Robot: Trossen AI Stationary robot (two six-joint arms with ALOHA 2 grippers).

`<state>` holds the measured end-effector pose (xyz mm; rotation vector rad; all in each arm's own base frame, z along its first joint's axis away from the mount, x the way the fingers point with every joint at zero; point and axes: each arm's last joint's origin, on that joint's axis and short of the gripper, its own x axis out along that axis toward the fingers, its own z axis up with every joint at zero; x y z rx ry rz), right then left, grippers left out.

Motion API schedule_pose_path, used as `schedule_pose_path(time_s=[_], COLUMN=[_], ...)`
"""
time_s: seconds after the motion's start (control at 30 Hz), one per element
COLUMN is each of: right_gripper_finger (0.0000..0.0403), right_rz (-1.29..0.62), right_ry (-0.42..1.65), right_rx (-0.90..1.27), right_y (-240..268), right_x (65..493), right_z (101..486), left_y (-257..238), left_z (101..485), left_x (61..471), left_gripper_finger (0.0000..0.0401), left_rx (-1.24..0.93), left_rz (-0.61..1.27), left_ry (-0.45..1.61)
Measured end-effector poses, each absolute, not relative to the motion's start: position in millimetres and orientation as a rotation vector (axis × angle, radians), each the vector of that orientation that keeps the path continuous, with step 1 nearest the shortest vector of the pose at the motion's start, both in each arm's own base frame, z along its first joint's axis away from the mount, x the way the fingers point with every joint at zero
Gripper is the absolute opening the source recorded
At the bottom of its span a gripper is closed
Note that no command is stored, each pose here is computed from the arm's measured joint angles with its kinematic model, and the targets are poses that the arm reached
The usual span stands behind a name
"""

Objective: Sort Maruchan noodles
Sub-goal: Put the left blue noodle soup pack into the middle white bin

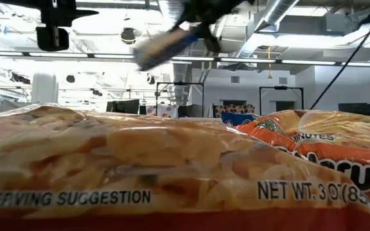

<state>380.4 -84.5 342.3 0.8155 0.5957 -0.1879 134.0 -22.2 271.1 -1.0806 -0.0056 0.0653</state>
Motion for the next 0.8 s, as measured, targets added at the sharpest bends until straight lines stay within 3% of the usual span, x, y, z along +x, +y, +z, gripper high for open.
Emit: schedule_pose_path(time_s=[0.4,0.6,0.8], right_gripper_finger=[0.0113,0.0113,0.0113], right_rz=[-0.34,-0.397,-0.261], right_ry=[0.451,0.507,0.573], right_rx=[0.328,0.191,0.162], right_y=[-188.4,-230.5,-252.7], right_x=[301.6,286.8,292.5], right_z=[386.4,371.3,336.6], left_y=[-4.9,0.2,3.9], left_z=[273.8,273.8,274.1], left_x=[132.0,132.0,131.7], left_gripper_finger=[0.0127,0.0127,0.0127], left_rx=[-0.955,-0.934,-0.928], left_rz=[0.258,0.305,0.343], left_ry=[-0.13,-0.152,-0.173])
